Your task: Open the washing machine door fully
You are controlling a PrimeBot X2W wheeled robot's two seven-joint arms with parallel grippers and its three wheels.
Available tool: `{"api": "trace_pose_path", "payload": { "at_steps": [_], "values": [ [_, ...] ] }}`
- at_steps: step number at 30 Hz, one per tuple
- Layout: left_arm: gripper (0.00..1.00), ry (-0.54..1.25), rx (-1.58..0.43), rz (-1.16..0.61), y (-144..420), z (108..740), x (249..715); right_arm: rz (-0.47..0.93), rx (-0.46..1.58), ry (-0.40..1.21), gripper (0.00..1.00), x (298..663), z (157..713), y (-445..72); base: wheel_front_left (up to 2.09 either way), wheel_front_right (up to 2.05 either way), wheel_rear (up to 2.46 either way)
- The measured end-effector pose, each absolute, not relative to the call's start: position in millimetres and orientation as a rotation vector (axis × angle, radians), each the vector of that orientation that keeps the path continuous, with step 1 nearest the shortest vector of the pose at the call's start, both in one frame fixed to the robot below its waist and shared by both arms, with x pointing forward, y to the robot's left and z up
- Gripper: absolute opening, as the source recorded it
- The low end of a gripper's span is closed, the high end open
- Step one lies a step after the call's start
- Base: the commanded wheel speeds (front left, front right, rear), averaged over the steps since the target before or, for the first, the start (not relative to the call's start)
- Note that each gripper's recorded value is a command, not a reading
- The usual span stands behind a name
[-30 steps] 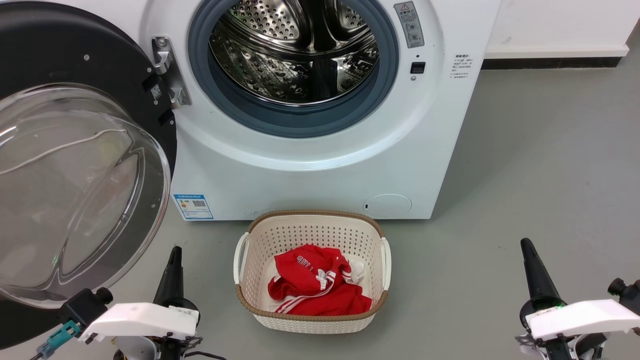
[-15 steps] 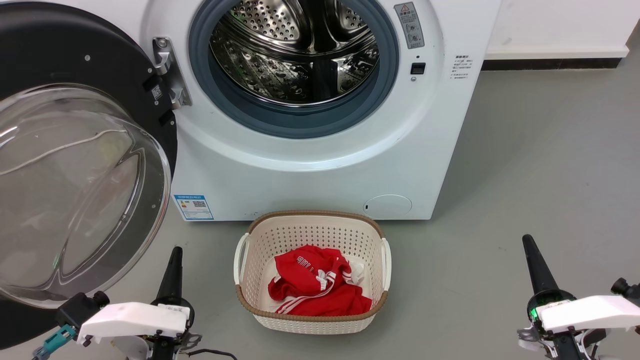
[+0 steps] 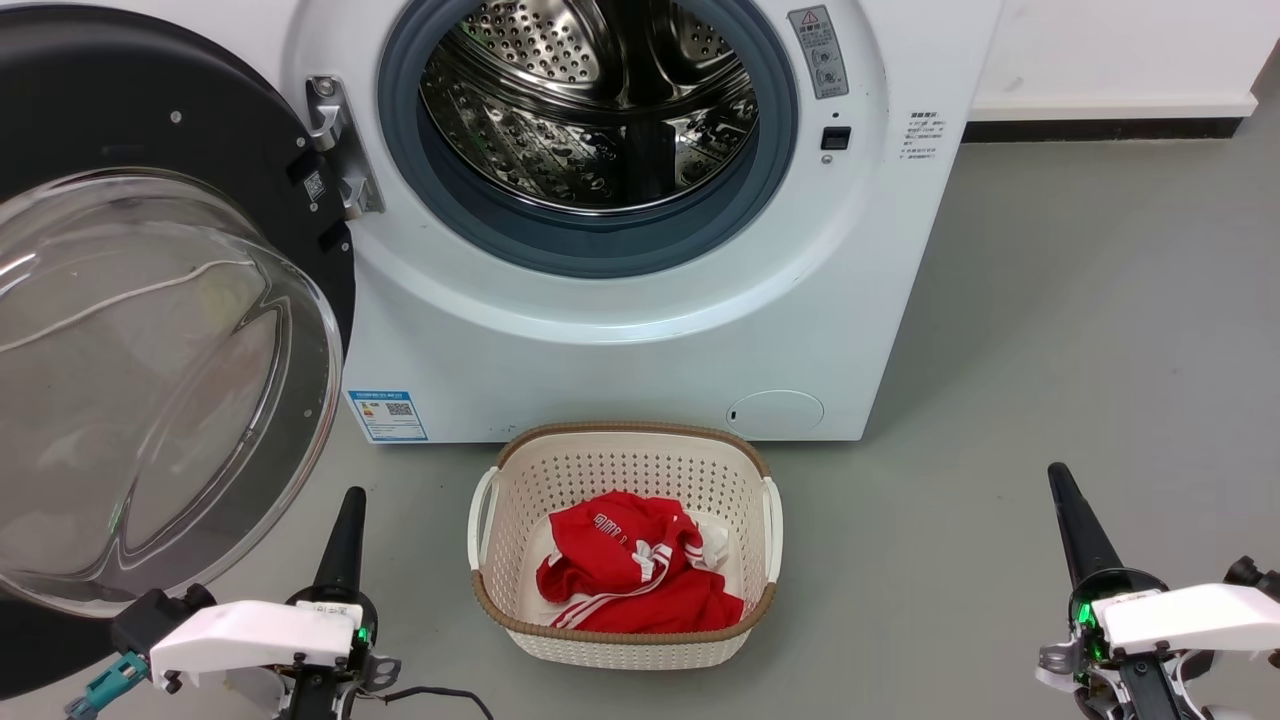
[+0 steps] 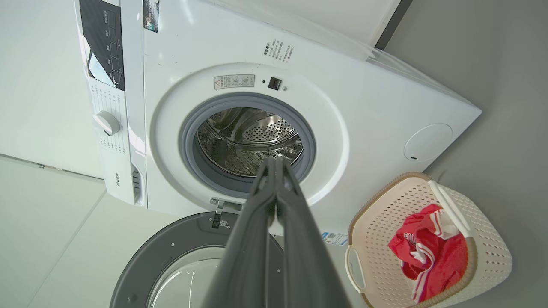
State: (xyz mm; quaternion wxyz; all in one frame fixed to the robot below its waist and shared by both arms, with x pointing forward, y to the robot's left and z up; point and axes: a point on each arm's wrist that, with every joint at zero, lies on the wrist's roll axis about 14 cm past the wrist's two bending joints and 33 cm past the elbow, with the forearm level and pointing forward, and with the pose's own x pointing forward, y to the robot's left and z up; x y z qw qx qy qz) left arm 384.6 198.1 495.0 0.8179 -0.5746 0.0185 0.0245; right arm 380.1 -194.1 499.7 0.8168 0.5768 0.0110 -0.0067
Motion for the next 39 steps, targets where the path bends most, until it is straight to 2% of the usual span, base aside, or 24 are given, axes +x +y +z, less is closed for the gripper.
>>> {"api": "trace_pose_path", "payload": {
  "at_steps": [39],
  "values": [
    [0.0, 0.01, -1.56, 0.009, 200.0, 503.8, 387.5, -0.009, 1.558, 0.009, 0.0, 387.0, 504.0, -200.1, 0.0, 0.0, 0.0]
  ]
}}
